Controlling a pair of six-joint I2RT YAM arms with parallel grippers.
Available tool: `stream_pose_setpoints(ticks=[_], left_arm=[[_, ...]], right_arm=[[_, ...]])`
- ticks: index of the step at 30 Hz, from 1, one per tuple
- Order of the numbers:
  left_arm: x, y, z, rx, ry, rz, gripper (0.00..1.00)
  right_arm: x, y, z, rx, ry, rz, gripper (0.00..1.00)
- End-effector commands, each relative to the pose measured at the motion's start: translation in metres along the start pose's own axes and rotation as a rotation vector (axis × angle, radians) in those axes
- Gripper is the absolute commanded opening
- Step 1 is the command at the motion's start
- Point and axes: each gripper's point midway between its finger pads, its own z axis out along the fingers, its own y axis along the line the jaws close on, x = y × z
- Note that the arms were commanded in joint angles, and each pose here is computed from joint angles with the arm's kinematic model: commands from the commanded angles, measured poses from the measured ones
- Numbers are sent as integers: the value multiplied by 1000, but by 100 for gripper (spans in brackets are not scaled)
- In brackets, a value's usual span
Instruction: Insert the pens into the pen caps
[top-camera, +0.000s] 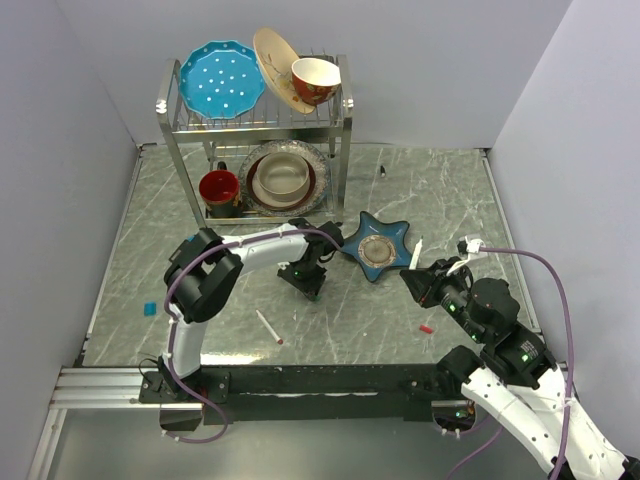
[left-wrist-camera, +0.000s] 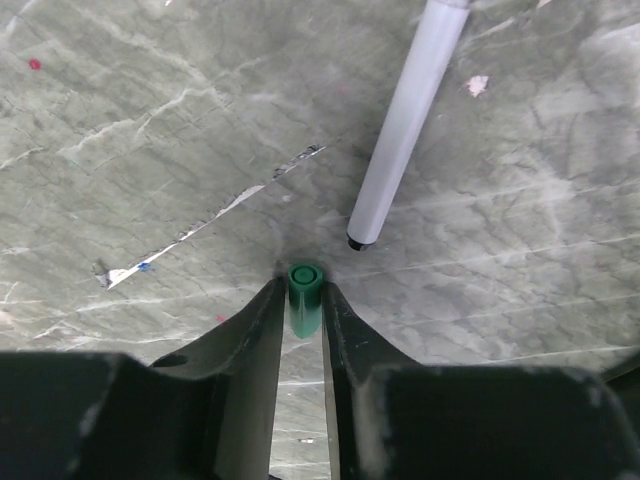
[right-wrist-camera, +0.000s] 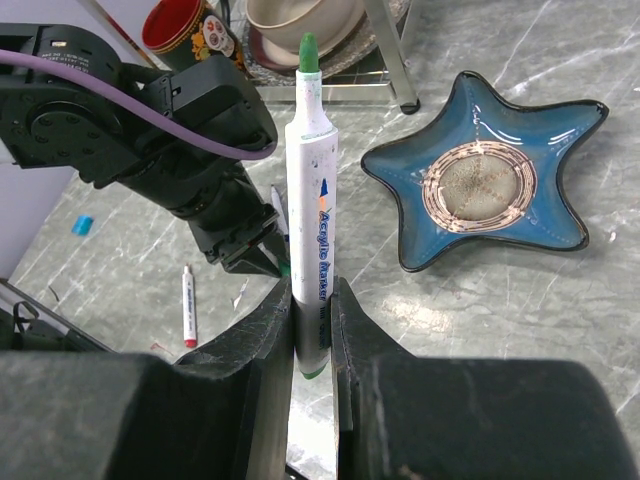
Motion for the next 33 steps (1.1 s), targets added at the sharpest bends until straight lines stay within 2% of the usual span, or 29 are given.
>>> stream_pose_setpoints(ticks=[1, 5, 8, 9, 13, 19, 22, 23, 24, 26, 30, 31, 33], left_arm=[[4, 6, 5, -31, 1, 13, 25], [5, 11, 11, -27, 10, 21, 22], [4, 15, 10, -24, 11, 47, 13], [4, 16, 6, -15, 8, 59, 1], [-2, 17, -8, 35, -3, 66, 1], [-24, 7, -63, 205, -92, 99, 1], [-36, -6, -96, 367, -146, 141, 1], [-38, -6, -109, 427, -163, 162, 1], [-39, -18, -122, 514, -180, 172, 1], [-40, -21, -141, 617, -211, 244, 1], [-29, -32, -187, 887, -213, 400, 1], [-25, -43, -210, 1013, -232, 452, 1], [-16, -32, -231, 1158, -219, 550, 1]], right_arm=[[-24, 9, -11, -25, -69, -6, 1], [-26, 10, -13, -31, -78, -6, 1], [-26, 12, -13, -41, -73, -5, 1], [-25, 14, -13, -50, -67, -4, 1], [-22, 22, -11, -94, -52, 3, 1], [-16, 34, -4, -153, -14, 15, 0], [-6, 42, 3, -201, 24, 23, 0], [-3, 53, 4, -269, 33, 25, 0], [13, 54, 10, -290, 71, 42, 0], [21, 74, 10, -422, 89, 55, 0], [50, 83, 17, -521, 161, 99, 0], [52, 84, 19, -528, 165, 102, 0], [56, 86, 23, -547, 180, 101, 0]])
